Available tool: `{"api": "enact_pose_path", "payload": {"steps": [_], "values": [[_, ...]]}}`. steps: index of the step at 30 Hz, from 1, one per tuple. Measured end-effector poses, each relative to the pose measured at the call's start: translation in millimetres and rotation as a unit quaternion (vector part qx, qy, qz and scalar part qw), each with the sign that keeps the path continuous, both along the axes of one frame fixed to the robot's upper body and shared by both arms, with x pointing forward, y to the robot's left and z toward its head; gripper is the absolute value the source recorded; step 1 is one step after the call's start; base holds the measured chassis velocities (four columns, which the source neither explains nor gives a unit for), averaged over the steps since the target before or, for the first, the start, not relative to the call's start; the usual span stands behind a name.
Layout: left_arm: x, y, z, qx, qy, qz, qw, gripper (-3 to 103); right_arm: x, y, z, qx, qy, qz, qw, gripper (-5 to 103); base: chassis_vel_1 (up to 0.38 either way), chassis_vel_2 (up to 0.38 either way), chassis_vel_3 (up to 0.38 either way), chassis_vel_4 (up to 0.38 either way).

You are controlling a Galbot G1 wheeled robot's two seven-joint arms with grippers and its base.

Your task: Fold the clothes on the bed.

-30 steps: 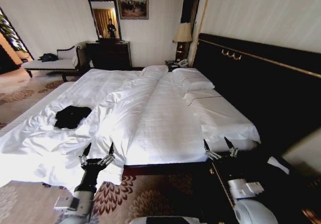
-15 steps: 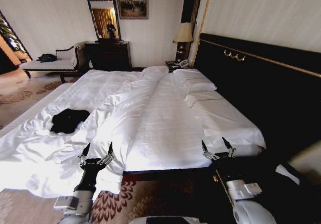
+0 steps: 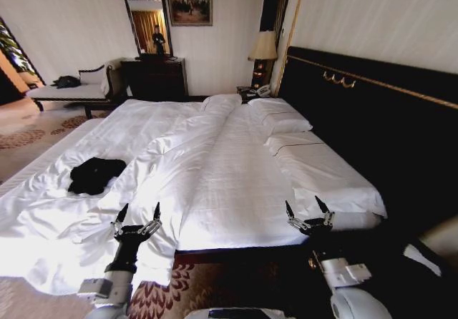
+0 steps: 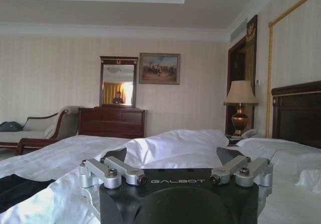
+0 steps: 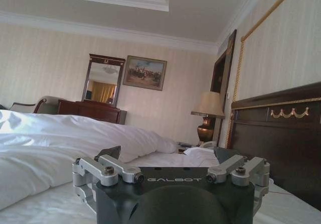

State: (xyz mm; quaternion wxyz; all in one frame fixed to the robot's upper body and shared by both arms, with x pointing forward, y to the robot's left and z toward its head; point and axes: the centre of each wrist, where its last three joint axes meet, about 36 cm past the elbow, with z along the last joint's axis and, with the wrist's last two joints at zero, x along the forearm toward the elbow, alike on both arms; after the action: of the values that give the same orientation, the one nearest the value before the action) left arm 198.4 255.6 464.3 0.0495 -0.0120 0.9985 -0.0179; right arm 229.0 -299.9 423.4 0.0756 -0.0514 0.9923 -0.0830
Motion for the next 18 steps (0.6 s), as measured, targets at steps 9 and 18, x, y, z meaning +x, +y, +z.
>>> {"api": "enact_pose_path", "payload": {"steps": [9, 18], "values": [[0.8, 2.3, 1.0, -0.001, -0.003, 0.004, 1.0, 100, -1.1, 3.5, -1.4, -0.004, 0.0, 0.004, 1.0, 100, 0.0, 0.0, 0.0, 0.0], [0.9, 1.7, 0.6, -0.002, -0.003, 0.004, 1.0, 100, -1.2, 4.3, -2.6, -0.006, -0.001, 0.008, 1.0, 100, 0.034, 0.035, -0.034, -0.048]]}}
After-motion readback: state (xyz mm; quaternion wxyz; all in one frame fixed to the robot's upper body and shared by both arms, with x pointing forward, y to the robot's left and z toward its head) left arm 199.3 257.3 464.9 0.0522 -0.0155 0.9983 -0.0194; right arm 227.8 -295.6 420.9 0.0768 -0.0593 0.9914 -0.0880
